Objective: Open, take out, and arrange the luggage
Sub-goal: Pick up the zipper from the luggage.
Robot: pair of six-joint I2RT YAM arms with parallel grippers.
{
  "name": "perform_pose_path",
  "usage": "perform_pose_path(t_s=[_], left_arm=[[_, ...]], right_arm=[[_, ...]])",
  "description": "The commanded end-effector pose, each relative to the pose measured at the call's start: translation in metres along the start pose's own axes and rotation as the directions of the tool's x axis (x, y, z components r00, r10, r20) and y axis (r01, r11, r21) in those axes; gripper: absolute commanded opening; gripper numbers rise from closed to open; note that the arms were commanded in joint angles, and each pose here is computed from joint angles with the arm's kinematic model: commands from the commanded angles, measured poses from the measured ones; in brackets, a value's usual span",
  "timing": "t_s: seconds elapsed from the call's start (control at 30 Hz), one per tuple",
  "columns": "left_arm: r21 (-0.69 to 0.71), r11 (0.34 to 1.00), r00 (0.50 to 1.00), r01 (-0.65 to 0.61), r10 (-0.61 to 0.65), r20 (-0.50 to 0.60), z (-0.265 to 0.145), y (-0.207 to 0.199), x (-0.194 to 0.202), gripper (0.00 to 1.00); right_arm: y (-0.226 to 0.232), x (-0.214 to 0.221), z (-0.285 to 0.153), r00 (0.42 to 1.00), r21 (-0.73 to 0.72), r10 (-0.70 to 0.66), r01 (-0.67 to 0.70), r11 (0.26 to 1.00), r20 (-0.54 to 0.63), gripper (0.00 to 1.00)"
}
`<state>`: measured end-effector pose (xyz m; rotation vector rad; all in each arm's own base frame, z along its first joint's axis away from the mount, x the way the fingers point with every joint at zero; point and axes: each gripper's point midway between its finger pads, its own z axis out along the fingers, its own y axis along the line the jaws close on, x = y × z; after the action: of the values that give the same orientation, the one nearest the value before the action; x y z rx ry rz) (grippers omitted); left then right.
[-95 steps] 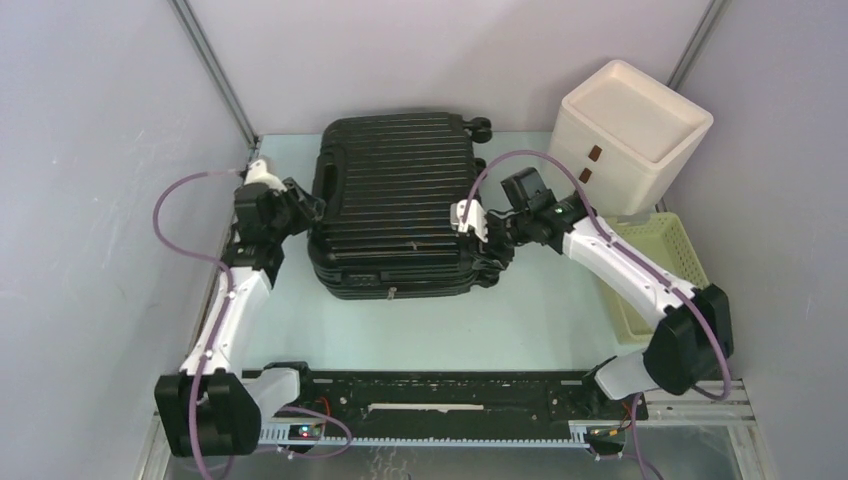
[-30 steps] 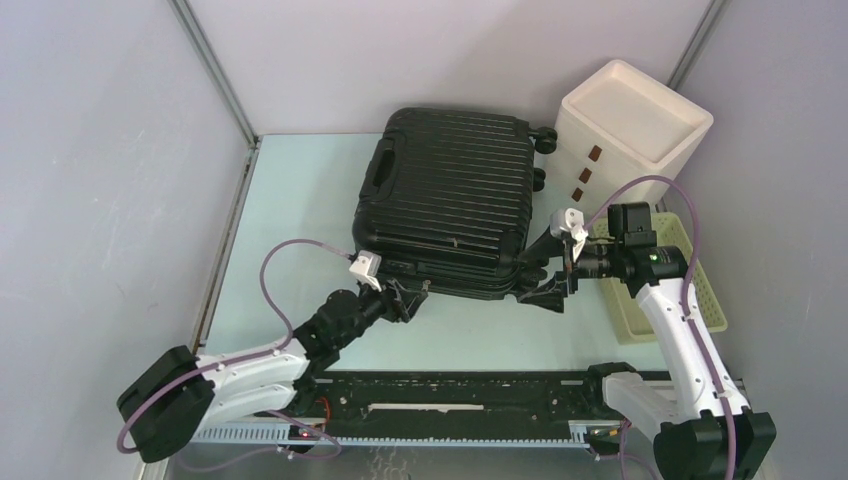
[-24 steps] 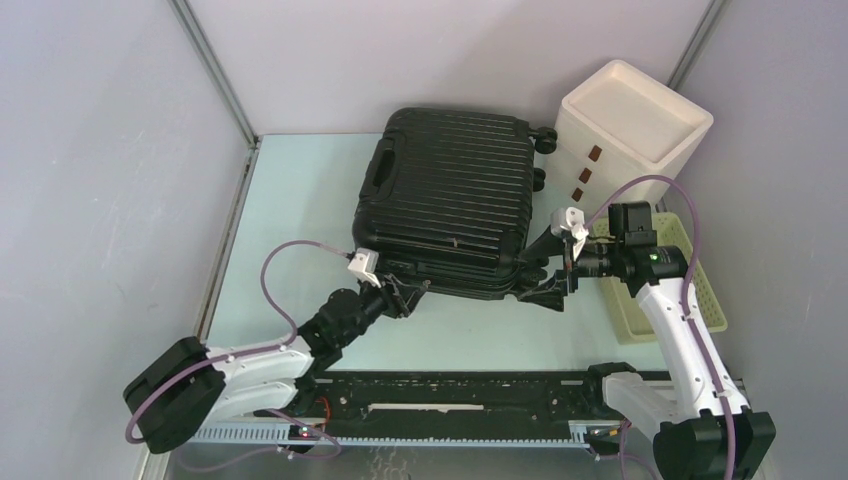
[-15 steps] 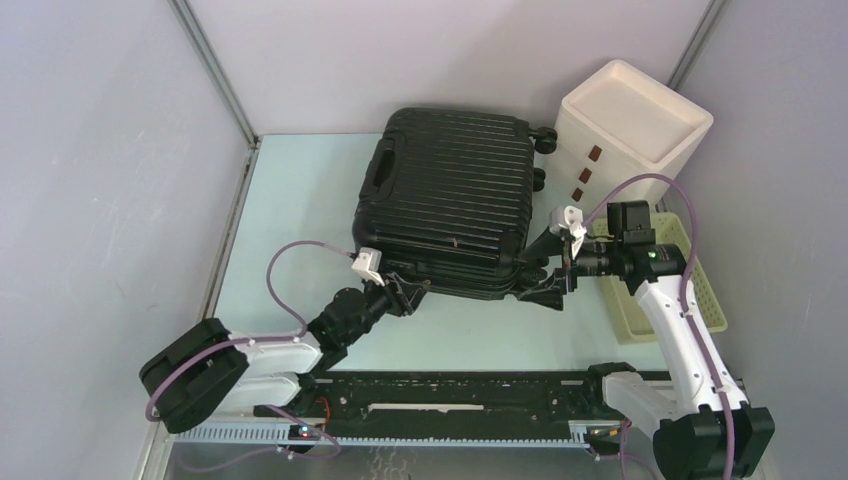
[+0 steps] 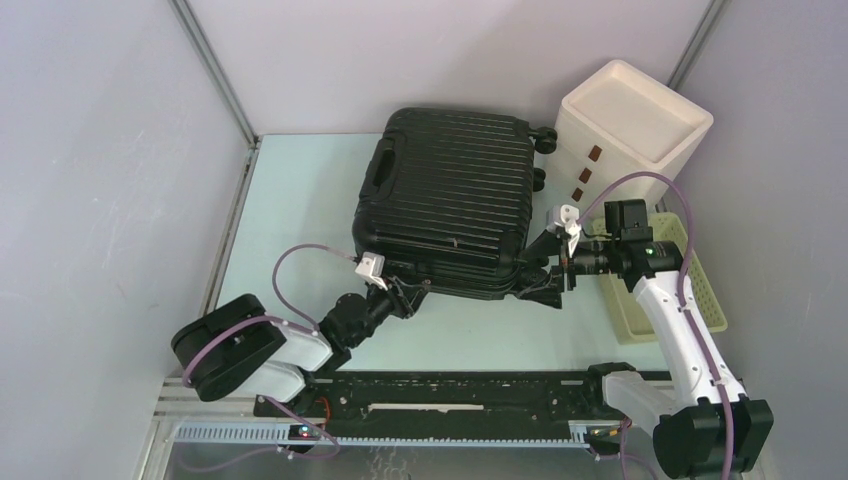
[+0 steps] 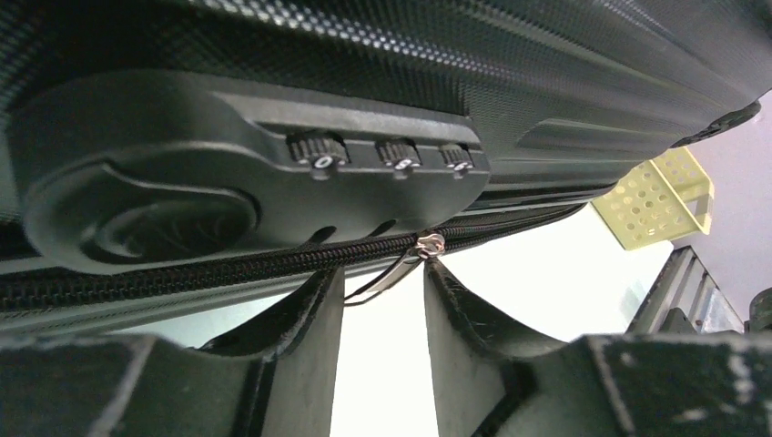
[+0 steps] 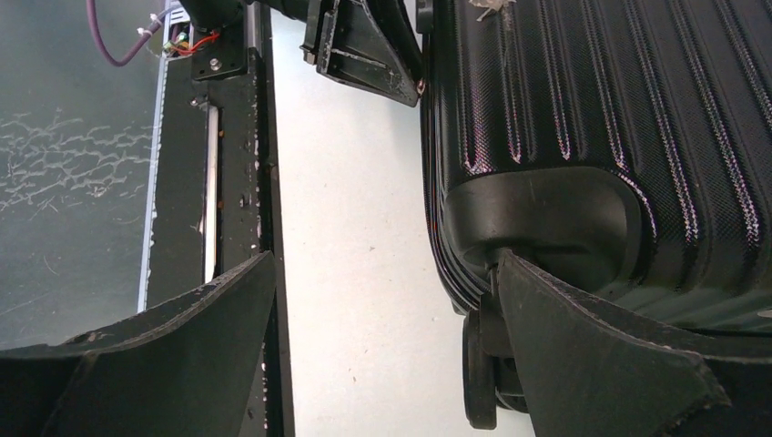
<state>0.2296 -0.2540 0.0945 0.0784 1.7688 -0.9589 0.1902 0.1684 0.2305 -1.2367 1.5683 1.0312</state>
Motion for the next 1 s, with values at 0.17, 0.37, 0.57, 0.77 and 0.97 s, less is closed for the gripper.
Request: perform_pose_path(t_s=[0.17, 0.37, 0.57, 0.77, 0.97], left_arm=[[0.025, 0.999, 0.994, -0.025, 0.022, 0.108, -0.003, -0.017, -0.016, 0.4], [0.0, 1.0, 0.996, -0.016, 0.016, 0.089, -0.002, -0.013, -0.009, 0.35], [-0.081, 0.996, 0.997, -0.043, 0.047, 0.057, 0.005, -0.006, -0.001, 0.41], [-0.168, 0.983, 0.994, -0.075, 0.087, 0.069, 0.004, 0.005, 0.001, 0.44], [-0.207, 0.974, 0.988, -0.092, 0.116, 0.105, 0.005, 0.001, -0.006, 0.43]], right_arm=[[-0.004, -0.001, 0.003, 1.0, 0.002, -0.026, 0.027, 1.0, -0.014, 1.0], [-0.003, 0.0, 0.003, 0.999, 0.003, -0.034, 0.034, 0.999, -0.02, 1.0], [-0.004, 0.001, 0.003, 0.999, 0.007, -0.035, 0.036, 0.999, -0.025, 1.0], [-0.004, 0.001, 0.003, 0.999, 0.007, -0.036, 0.036, 0.999, -0.028, 1.0], [-0.004, 0.003, 0.005, 0.999, 0.001, -0.037, 0.037, 0.999, -0.036, 1.0]])
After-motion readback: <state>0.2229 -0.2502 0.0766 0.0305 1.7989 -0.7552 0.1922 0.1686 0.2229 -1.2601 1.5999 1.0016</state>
